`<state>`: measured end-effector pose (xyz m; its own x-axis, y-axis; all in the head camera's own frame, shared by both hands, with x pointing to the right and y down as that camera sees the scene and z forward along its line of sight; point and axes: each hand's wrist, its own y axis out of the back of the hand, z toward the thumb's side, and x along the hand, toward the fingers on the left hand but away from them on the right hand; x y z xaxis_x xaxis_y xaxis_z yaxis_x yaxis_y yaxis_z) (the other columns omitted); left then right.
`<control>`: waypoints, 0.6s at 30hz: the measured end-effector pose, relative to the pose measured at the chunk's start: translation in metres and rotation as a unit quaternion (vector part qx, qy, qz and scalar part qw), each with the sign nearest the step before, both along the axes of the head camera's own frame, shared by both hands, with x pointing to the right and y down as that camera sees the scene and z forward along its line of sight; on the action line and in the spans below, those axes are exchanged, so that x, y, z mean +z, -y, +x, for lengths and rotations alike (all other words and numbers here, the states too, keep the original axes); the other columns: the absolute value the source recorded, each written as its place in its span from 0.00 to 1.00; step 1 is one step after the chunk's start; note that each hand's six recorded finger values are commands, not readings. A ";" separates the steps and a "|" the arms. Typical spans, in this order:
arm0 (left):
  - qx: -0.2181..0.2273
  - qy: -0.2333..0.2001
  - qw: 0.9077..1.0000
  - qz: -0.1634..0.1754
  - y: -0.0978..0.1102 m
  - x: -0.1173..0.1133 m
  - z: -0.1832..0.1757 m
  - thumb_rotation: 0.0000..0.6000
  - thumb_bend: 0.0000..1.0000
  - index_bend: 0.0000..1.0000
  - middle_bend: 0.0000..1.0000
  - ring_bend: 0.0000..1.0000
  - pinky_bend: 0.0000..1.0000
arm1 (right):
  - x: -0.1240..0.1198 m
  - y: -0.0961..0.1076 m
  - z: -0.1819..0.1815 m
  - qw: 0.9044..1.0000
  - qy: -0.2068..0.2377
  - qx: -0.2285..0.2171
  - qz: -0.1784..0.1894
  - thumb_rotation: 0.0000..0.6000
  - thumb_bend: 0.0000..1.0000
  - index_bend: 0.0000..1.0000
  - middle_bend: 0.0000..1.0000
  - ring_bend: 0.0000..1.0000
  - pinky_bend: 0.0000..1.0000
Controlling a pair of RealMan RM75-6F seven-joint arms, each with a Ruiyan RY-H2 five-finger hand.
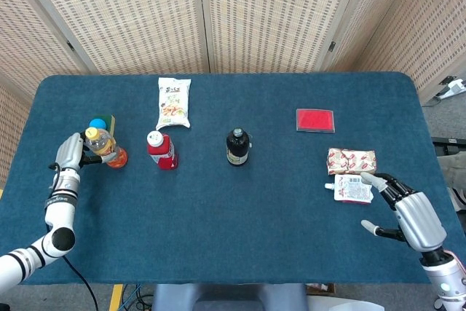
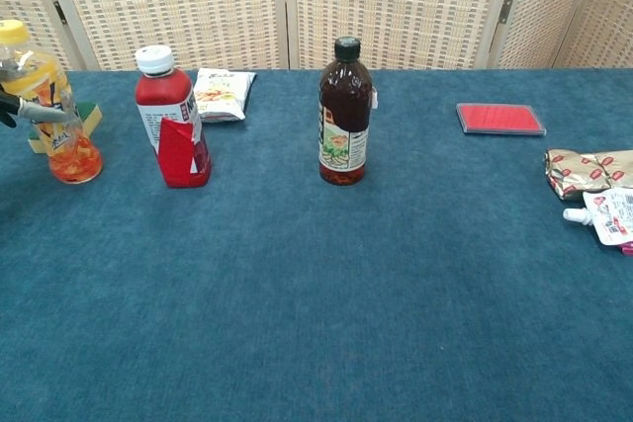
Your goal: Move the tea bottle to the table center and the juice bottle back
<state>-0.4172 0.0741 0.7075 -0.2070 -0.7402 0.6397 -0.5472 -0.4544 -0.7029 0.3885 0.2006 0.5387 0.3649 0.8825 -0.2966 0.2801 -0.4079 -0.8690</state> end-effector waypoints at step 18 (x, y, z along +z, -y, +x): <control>-0.011 -0.012 1.000 0.008 -0.002 -0.009 -0.005 1.00 0.10 0.00 0.09 0.25 0.35 | 0.001 0.000 0.000 1.000 -0.002 -0.001 0.000 1.00 0.08 0.17 0.30 0.19 0.44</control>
